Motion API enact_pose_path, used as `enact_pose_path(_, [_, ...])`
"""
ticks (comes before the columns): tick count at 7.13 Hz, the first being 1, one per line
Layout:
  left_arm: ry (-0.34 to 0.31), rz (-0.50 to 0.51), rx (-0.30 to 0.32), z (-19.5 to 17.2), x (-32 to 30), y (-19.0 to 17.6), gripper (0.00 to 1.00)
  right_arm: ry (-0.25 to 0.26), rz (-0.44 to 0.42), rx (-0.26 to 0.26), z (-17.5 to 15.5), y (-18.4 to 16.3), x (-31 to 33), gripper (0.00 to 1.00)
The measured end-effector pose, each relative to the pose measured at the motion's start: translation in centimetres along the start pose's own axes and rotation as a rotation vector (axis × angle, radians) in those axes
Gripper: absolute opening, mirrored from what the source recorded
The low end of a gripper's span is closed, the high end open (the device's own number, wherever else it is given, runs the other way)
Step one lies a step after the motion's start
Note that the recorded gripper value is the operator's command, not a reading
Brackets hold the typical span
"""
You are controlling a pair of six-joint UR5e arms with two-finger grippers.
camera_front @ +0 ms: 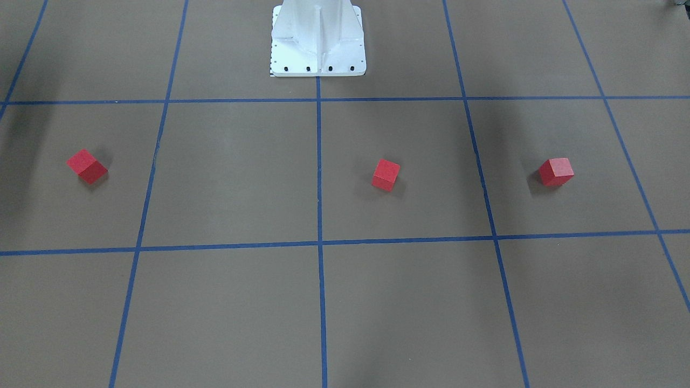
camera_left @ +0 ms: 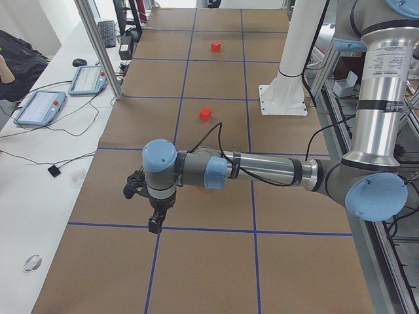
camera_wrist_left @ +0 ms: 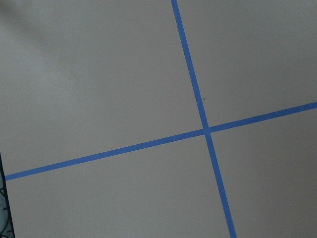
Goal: Form red blocks into L shape at center
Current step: 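Reach the left gripper toward the red cube near the middle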
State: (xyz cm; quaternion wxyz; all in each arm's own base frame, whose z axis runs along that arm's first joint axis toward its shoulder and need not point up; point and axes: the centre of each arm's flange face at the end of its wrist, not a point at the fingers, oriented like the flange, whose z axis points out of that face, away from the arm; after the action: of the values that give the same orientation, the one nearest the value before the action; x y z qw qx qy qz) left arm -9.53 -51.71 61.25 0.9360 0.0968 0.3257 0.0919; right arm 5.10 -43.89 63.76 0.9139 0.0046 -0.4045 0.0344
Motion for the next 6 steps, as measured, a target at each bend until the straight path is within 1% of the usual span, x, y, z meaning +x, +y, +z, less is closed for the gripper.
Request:
enact_pose_path(2, [0.008, 0.004, 0.005, -0.2, 0.4, 0.1, 1.0, -0.001, 0.008, -0.007, 0.0, 0.2, 0.3, 0.99])
enact_pose_path(3, [0.036, 0.013, 0.019, -0.6, 1.0, -0.2, 1.0, -0.001, 0.008, -0.008, 0.0, 0.2, 0.3, 0.99])
enact_pose_path(4, [0.077, 0.052, 0.053, -1.2, 3.0, -1.1, 1.0, -0.001, 0.008, -0.008, 0.0, 0.2, 0.2, 0.99])
enact_pose_path(5, [0.108, 0.106, 0.094, -2.0, 6.4, -2.4, 1.0, -0.002, 0.005, -0.006, 0.0, 0.1, 0.1, 0.99])
enact_pose_path(6, [0.132, 0.14, 0.115, -2.6, 10.7, -3.8, 1.0, -0.002, 0.002, -0.003, -0.1, -0.2, -0.1, 0.99])
